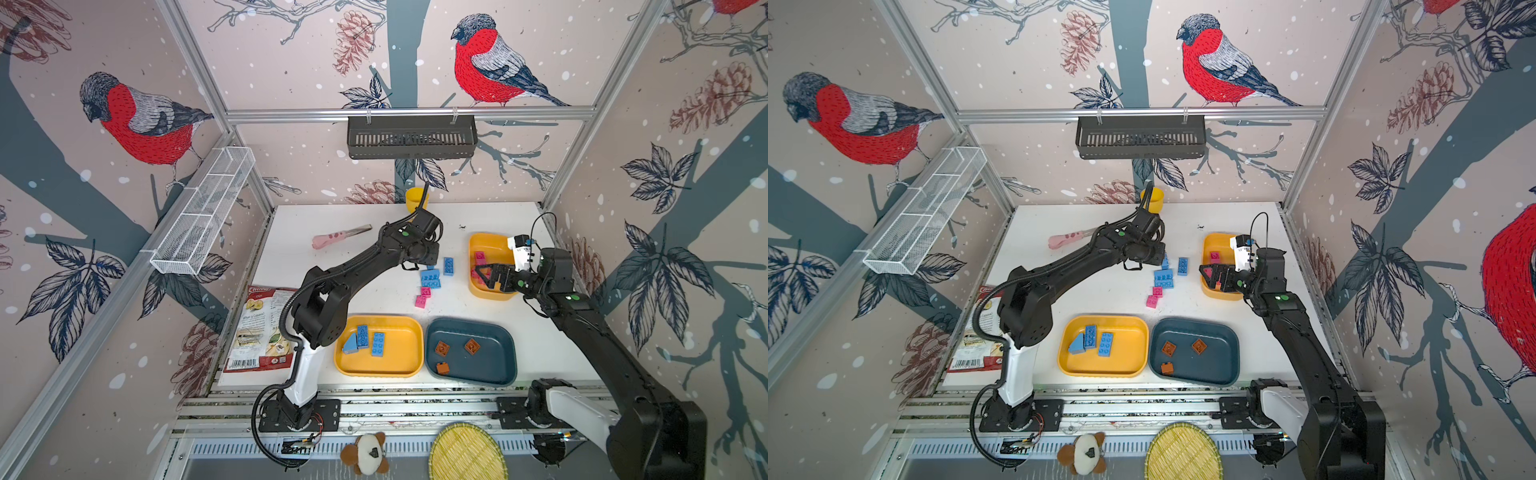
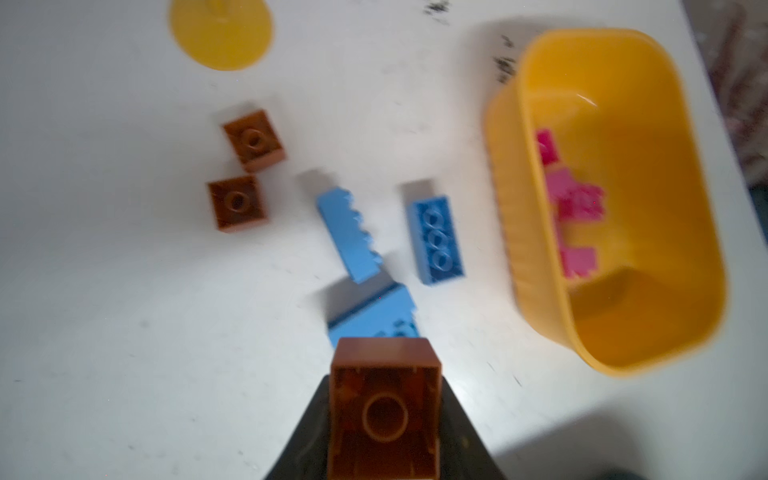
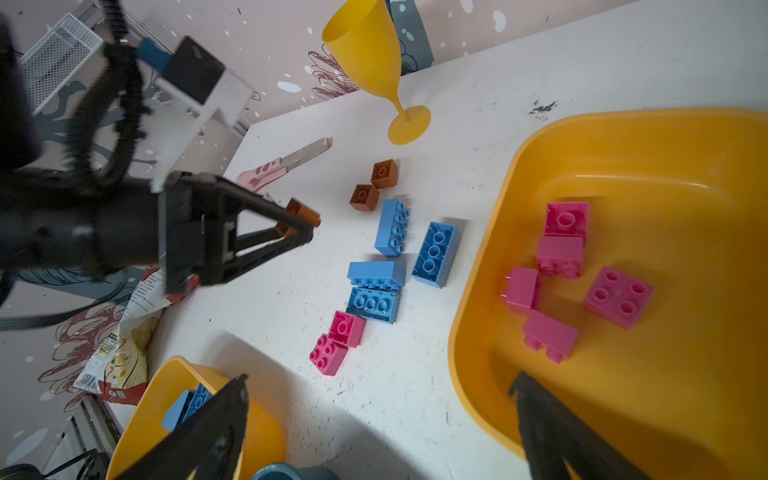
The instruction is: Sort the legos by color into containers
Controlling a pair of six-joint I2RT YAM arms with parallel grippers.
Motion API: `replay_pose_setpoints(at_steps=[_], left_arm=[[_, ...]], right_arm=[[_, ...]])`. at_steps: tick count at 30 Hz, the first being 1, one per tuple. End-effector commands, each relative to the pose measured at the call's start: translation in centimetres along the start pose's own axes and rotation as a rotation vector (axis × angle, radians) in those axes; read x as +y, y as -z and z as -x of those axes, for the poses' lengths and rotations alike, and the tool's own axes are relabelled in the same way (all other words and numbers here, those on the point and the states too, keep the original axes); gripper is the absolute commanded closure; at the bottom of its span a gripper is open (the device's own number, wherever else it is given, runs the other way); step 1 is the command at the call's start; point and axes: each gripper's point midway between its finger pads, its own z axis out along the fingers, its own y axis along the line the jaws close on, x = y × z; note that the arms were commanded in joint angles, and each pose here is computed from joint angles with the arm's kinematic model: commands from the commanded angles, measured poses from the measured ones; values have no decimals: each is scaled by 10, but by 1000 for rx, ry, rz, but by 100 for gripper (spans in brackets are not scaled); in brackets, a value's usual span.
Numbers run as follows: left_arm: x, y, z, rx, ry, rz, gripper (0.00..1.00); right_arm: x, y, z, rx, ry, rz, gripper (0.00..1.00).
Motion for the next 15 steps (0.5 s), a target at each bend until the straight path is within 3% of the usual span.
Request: replay_pose_setpoints(at_steps=[1,9,15], left_arm=[[-38,20,-31,58,-112,-121,73],[-107,47,-117,167,-239,-334,74],[-114,42,-161,237,-224,-399,68]], right_arm=[[-2,3,5,-11,20,-13,0],[-7,12,7,-32,20,-41,1],[-5,12,6,-29,20,-35,1]])
